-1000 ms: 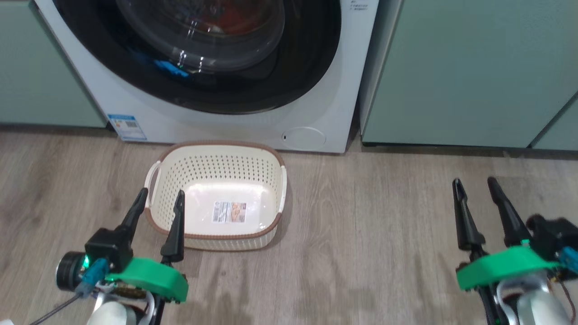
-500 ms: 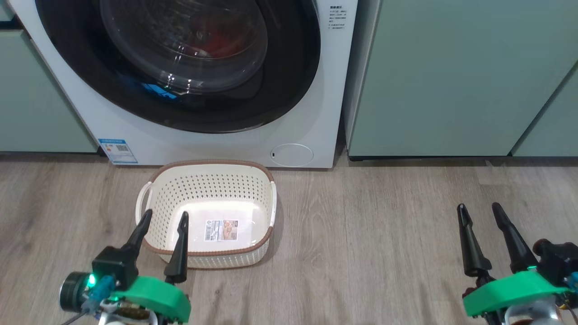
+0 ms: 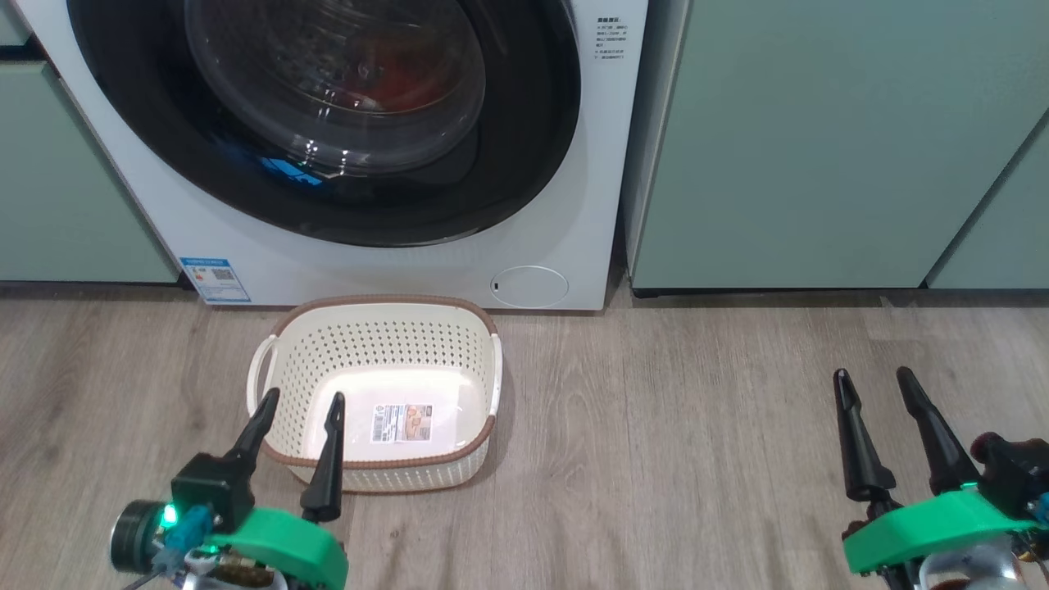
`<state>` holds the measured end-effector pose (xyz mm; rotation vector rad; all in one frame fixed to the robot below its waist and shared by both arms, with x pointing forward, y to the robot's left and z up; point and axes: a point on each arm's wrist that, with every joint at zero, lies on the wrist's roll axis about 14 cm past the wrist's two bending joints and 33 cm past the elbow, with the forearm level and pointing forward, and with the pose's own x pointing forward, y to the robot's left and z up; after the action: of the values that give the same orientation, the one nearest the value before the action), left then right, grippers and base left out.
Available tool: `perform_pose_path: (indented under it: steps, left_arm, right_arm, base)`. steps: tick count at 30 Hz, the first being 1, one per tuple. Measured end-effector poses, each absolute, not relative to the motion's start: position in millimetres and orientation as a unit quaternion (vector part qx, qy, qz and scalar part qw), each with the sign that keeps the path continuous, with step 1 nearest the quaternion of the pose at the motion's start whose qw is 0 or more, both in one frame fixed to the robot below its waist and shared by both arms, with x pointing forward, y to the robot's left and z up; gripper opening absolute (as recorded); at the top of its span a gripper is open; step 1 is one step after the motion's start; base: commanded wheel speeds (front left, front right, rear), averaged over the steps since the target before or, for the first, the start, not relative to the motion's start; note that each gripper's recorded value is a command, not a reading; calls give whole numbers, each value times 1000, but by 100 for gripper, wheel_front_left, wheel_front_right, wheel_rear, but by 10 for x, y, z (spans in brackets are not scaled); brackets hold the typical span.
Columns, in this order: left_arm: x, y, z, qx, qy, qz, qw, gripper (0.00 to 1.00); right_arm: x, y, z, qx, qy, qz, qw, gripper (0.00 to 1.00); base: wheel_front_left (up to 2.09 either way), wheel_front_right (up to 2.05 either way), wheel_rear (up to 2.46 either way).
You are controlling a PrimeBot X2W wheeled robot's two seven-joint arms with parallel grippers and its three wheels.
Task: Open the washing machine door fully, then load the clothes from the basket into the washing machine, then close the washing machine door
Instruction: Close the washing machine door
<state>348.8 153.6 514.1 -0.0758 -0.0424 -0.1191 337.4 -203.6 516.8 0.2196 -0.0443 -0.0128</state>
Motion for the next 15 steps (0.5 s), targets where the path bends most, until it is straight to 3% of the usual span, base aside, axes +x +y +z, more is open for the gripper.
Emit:
perform_pose_path:
  steps: [15]
  left_arm:
    - [3483, 1536, 5131, -34, -19, -59, 997, 100]
  right_arm:
    - [3373, -2036, 5142, 118, -19, -7, 993, 100]
  base:
    - [0, 0, 0]
